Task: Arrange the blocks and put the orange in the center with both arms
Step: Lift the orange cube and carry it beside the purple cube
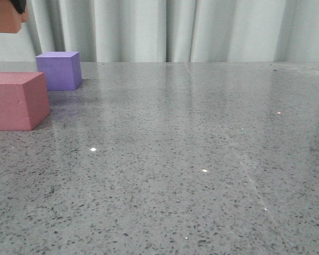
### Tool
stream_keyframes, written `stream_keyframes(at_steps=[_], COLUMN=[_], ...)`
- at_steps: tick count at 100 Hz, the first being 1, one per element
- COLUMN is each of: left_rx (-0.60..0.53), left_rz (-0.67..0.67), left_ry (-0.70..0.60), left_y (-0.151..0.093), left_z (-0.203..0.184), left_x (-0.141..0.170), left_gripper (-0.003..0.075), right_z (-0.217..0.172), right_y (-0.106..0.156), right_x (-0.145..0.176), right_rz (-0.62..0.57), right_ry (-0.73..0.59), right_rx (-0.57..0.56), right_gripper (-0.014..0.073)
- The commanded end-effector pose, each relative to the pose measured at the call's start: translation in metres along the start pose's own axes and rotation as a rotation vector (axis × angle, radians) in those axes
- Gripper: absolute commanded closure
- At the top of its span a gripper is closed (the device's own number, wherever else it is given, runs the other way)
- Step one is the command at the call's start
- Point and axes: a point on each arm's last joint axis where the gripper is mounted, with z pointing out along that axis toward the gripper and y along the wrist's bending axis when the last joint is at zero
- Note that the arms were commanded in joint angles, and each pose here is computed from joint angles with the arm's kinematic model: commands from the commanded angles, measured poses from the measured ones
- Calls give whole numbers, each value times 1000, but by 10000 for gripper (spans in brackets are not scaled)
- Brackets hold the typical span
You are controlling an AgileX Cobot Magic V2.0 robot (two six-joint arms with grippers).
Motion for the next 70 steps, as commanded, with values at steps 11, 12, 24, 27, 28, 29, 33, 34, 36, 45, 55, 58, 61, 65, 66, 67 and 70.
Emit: stream_keyframes(at_steps=[11, 12, 24, 27, 28, 29, 33, 34, 36, 45, 55, 58, 61, 65, 66, 67, 70], left_rx=[128, 128, 128, 128, 129, 127, 130, 129, 129, 131, 131, 130, 128, 125, 124, 123, 122], left_rz=[4, 5, 11, 13, 12, 13, 14, 15, 18, 22, 23, 27, 30, 33, 35, 36, 39], left_ry=[-87, -85, -68, -61, -58, -54, -47, -42, -38, -16, 7, 12, 19, 27, 30, 33, 38], left_y=[-3, -3, -7, -8, -9, -9, -11, -12, -13, -17, -21, -22, -23, -24, -24, -25, -26], left_z=[-10, -9, -1, 1, 2, 4, 7, 9, 11, 20, 28, 31, 34, 37, 38, 39, 42], left_x=[-16, -15, -12, -11, -11, -10, -8, -8, -7, -2, 2, 4, 5, 7, 8, 8, 9], left_gripper=[635, 635, 636, 635, 635, 635, 636, 635, 635, 636, 636, 635, 635, 635, 635, 635, 636], right_z=[-3, -3, -3, -3, -3, -3, -3, -3, -3, -3, -3, -3, -3, -3, -3, -3, -3], right_y=[1, 1, 1, 1, 1, 1, 1, 1, 1, 1, 1, 1, 1, 1, 1, 1, 1], right_x=[-14, -14, -14, -14, -14, -14, -14, -14, -14, -14, -14, -14, -14, -14, -14, -14, -14], right_rz=[-10, -10, -10, -10, -10, -10, -10, -10, -10, -10, -10, -10, -10, -10, -10, -10, -10], right_ry=[-130, -130, -130, -130, -130, -130, -130, -130, -130, -130, -130, -130, -130, -130, -130, -130, -130], right_rx=[-9, -9, -9, -9, -9, -9, -9, -9, -9, -9, -9, -9, -9, -9, -9, -9, -9], right_gripper=[662, 662, 662, 662, 662, 662, 662, 662, 662, 662, 662, 662, 662, 662, 662, 662, 662])
